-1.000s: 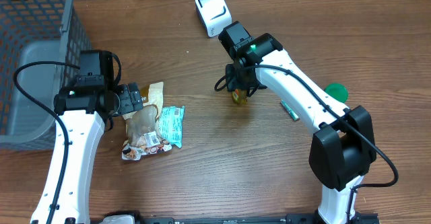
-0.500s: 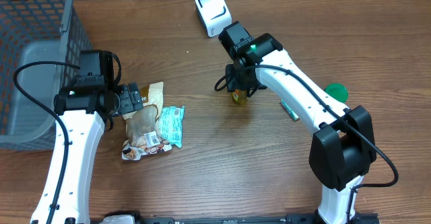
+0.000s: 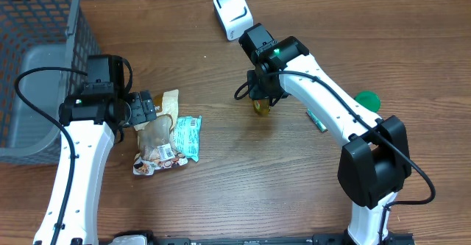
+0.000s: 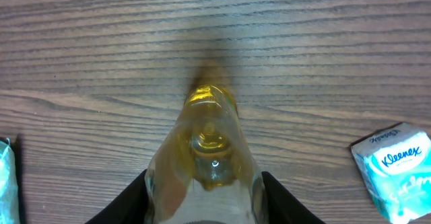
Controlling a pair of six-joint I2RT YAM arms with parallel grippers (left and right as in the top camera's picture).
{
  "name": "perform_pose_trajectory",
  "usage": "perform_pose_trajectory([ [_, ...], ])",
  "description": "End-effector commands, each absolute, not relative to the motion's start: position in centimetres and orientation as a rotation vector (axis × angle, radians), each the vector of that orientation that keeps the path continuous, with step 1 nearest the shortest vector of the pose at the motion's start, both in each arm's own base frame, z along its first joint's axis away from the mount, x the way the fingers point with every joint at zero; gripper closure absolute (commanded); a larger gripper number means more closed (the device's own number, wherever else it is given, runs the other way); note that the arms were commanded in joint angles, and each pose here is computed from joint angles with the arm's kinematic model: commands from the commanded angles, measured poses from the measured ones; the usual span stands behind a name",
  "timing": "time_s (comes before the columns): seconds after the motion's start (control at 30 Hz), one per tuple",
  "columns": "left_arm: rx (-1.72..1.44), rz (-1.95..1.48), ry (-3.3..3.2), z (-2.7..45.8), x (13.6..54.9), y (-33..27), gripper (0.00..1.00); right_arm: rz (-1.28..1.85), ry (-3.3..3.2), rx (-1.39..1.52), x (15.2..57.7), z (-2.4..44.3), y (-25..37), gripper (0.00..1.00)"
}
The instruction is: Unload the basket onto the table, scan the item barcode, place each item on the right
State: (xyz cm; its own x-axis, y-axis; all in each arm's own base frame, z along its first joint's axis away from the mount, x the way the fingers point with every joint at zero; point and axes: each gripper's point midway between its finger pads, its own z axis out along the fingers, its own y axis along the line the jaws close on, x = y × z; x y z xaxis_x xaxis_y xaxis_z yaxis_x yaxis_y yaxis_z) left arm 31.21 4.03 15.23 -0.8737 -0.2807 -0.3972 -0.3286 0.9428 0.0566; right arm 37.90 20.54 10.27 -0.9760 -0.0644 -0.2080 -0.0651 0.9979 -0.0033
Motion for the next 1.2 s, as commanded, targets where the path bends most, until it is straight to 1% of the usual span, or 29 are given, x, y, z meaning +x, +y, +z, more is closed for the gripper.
perform_pose_trajectory([
  [0.0, -0.413, 0.166, 2.695, 15.9, 31.6, 3.8, 0.00, 0.119, 2.904, -0.078, 38.1, 12.2, 21.1, 0.63],
  [0.03, -0.413, 0.166, 2.695, 15.9, 31.7, 3.8, 0.01, 0.158, 2.909, -0.078, 38.0, 12.3, 21.4, 0.64],
  [0.07, -0.413, 0.166, 2.695, 15.9, 31.7, 3.8, 0.00, 0.205, 2.914, -0.075, 38.0, 12.5, 21.7, 0.68],
  [0.1, -0.413, 0.166, 2.695, 15.9, 31.7, 3.8, 0.00, 0.241, 2.916, -0.070, 38.0, 12.7, 21.8, 0.69],
  [0.3, -0.414, 0.165, 2.695, 15.9, 31.7, 3.8, 0.01, 0.518, 2.919, -0.007, 37.6, 15.6, 21.4, 0.71],
  [0.37, -0.413, 0.166, 2.695, 15.9, 31.7, 3.8, 0.00, 0.599, 2.909, -0.025, 37.3, 16.7, 21.2, 0.71],
  [0.53, -0.413, 0.166, 2.695, 15.9, 31.7, 3.8, 0.00, 0.923, 2.847, -0.194, 35.5, 20.5, 21.8, 0.71],
  [0.63, -0.413, 0.166, 2.695, 15.9, 31.6, 3.8, 0.01, 1.197, 2.760, -0.354, 33.7, 23.1, 22.5, 0.71],
  [0.7, -0.413, 0.166, 2.695, 15.9, 31.7, 3.8, 0.01, 1.330, 2.713, -0.406, 32.8, 24.3, 22.5, 0.71],
  [0.73, -0.413, 0.166, 2.695, 15.9, 31.7, 3.8, 0.01, 1.444, 2.669, -0.445, 32.0, 25.3, 22.3, 0.71],
  [0.8, -0.413, 0.166, 2.695, 15.9, 31.7, 3.8, 0.01, 1.537, 2.619, -0.490, 31.1, 26.2, 21.9, 0.71],
  [1.0, -0.413, 0.165, 2.695, 15.9, 31.7, 3.8, 0.00, 1.691, 2.491, -0.601, 29.1, 28.0, 20.4, 0.71],
  [1.17, -0.413, 0.166, 2.695, 15.9, 31.7, 3.8, 0.00, 1.703, 2.474, -0.612, 28.6, 28.2, 19.7, 0.71],
])
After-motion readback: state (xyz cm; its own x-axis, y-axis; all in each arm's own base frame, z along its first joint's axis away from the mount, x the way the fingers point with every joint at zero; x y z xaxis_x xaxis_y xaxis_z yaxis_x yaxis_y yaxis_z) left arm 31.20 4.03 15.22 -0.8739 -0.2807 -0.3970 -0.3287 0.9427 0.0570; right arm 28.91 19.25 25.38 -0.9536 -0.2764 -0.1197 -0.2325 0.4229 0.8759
